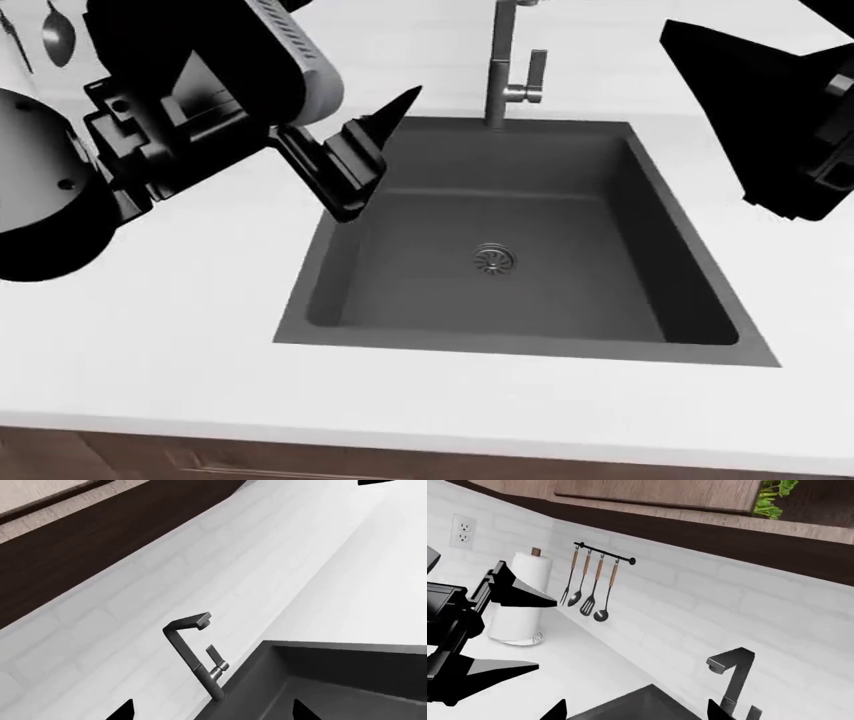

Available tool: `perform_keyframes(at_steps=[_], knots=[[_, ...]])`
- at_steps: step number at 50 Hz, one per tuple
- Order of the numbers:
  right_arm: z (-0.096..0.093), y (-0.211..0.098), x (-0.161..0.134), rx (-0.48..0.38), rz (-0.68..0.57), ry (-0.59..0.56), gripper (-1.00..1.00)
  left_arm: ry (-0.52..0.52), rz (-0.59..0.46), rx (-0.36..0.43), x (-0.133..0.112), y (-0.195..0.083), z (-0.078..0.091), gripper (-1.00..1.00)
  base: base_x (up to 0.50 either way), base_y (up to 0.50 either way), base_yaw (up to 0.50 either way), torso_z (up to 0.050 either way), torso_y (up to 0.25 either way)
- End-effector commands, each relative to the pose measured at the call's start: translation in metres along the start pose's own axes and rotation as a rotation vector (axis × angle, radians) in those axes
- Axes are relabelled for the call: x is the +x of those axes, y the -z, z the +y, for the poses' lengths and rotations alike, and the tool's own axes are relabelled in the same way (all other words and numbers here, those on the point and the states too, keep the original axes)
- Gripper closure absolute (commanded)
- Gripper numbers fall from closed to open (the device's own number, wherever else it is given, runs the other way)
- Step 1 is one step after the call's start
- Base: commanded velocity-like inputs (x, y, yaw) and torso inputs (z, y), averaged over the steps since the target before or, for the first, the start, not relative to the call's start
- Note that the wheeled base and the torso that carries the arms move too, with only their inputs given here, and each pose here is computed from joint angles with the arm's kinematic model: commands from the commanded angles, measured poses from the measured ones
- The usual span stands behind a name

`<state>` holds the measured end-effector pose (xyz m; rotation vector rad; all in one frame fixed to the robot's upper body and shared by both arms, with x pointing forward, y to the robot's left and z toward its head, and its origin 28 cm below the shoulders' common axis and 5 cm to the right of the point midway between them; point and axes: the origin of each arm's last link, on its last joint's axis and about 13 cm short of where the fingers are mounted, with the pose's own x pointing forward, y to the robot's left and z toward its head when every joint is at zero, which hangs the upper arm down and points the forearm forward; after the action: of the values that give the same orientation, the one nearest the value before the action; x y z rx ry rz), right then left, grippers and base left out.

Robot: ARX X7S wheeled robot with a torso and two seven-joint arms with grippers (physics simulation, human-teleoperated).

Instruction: Pick the celery, carrot from the counter and place them in the cabinet. Then close the cabinet.

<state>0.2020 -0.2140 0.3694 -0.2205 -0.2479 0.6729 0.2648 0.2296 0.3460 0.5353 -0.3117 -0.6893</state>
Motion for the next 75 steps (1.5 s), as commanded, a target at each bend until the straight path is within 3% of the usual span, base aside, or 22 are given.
perform_keyframes(at_steps=[1,23,37,64,75], knots=[[0.0002,0.0001,0.0,0.004,-0.004,0.0,-1.0,-0.001,-0.006,-0.007,-0.0009,0.0018,-0.0024,-1.0,0.03,-0.5,0.0,0.0,0.0],[0.0016,-0.0001,-0.001,0.001,-0.013,-0.007,-1.0,-0.013,-0.016,-0.005,-0.0068,-0.0013,-0.002,-1.0,0.03,-0.5,0.0,0.0,0.0],[0.0003,-0.0031,0.0003,-0.011,-0.021,-0.001,-1.0,-0.014,-0.021,-0.002,-0.0095,-0.0031,-0.0033,-1.0,0.0,-0.02,0.0,0.0,0.0],[0.0017,-0.0063,0.0028,-0.021,-0.014,-0.022,-1.0,-0.005,-0.015,0.001,-0.0091,-0.0014,-0.0048,-1.0,0.09,-0.48,0.0,0.0,0.0],[0.0017,-0.0086,0.0027,-0.007,-0.039,-0.034,-1.0,-0.007,-0.013,0.001,-0.0103,-0.001,-0.005,-1.0,0.04,-0.03,0.0,0.0,0.0]])
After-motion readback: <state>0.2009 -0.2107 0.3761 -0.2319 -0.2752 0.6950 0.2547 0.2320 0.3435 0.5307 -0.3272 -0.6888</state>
